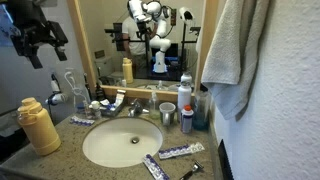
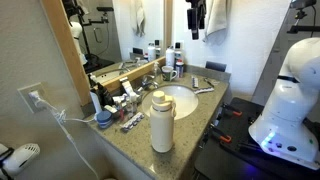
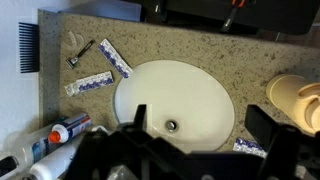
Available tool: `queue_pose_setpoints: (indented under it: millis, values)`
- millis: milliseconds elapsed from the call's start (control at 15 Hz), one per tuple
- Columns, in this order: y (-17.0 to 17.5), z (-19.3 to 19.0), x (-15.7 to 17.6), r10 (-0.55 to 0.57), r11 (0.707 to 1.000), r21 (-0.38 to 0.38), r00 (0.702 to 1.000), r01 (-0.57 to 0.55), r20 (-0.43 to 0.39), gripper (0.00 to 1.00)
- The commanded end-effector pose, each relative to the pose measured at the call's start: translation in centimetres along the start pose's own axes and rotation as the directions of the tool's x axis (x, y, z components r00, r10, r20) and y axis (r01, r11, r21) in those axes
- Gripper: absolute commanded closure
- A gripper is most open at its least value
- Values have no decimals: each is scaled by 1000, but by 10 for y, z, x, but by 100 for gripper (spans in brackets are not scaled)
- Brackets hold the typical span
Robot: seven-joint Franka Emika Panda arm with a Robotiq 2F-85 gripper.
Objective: Press down on the liquid soap bottle
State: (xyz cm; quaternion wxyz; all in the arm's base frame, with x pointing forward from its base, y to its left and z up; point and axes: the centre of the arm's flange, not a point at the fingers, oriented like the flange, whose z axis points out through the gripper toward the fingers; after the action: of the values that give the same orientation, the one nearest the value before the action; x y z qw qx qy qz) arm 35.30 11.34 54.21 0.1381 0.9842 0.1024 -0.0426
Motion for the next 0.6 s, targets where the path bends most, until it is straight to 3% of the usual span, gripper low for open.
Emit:
queue_pose_setpoints:
  millis: [0,200,533]
  values:
    - [0,0,0,0,1000,0,1000,0,0,0]
    - [18,3,18,-18,1000,16,1000,18,-25,0]
    - [76,20,69,-56,995,76,987,69,-153,0]
